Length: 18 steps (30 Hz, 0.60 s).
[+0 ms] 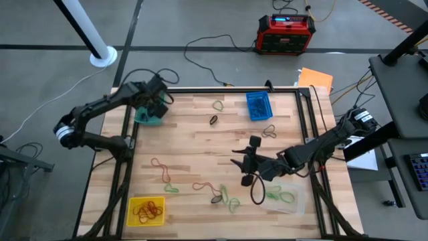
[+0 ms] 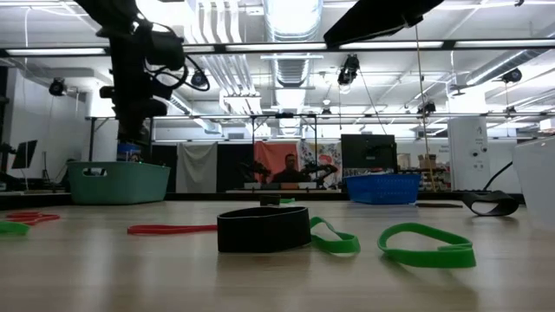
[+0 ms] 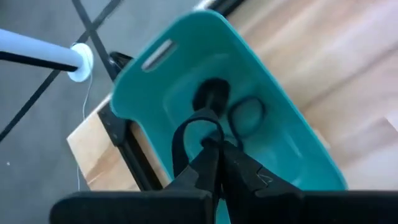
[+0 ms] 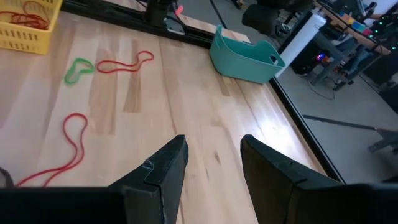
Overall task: Sort rubber bands into baskets
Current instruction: Put the thick black rubber band into the light blue bin, then put the thin black rubber band into the blue basket
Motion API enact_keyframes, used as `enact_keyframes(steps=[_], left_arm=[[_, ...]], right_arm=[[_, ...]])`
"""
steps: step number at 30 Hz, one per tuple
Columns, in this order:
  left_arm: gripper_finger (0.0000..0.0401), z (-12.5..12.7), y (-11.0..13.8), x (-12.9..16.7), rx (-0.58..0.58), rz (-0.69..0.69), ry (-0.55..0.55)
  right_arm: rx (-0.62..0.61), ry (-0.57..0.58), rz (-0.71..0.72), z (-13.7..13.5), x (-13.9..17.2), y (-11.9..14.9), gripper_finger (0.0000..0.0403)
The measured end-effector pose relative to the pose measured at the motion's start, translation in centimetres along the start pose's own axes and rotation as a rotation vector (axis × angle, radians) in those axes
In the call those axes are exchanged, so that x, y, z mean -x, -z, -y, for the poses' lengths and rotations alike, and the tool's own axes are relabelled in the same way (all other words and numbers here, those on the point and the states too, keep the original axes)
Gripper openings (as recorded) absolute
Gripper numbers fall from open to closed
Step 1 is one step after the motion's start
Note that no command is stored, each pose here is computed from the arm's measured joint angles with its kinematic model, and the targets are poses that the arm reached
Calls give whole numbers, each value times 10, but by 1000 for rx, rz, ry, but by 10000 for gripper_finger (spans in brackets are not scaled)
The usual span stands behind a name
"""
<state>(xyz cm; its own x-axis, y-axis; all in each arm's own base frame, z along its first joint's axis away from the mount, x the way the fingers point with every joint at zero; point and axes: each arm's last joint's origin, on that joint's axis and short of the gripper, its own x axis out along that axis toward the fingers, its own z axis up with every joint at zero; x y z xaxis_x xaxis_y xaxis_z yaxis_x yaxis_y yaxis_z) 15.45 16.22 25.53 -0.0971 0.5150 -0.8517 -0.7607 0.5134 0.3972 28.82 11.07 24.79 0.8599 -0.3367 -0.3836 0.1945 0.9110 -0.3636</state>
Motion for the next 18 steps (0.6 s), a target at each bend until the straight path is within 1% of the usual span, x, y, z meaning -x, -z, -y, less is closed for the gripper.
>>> enact_keyframes(steps=[3,5,10,13,18], left_arm=[[2,-8,-5,-7,42,6,-25],[10,-11,-6,-11,37,-4,-36],[47,-10,-9,-19,13,-24,-39],[73,-9,-10,-22,-1,-33,-59],[105,-8,-10,-21,-2,-25,-56]], right_arm=[[-3,7,-3,2,-2,0,146],[-6,12,-5,3,-3,0,146],[-12,27,-12,8,-6,1,146],[-16,35,-15,10,-8,1,146],[-19,41,-18,12,-9,1,146]])
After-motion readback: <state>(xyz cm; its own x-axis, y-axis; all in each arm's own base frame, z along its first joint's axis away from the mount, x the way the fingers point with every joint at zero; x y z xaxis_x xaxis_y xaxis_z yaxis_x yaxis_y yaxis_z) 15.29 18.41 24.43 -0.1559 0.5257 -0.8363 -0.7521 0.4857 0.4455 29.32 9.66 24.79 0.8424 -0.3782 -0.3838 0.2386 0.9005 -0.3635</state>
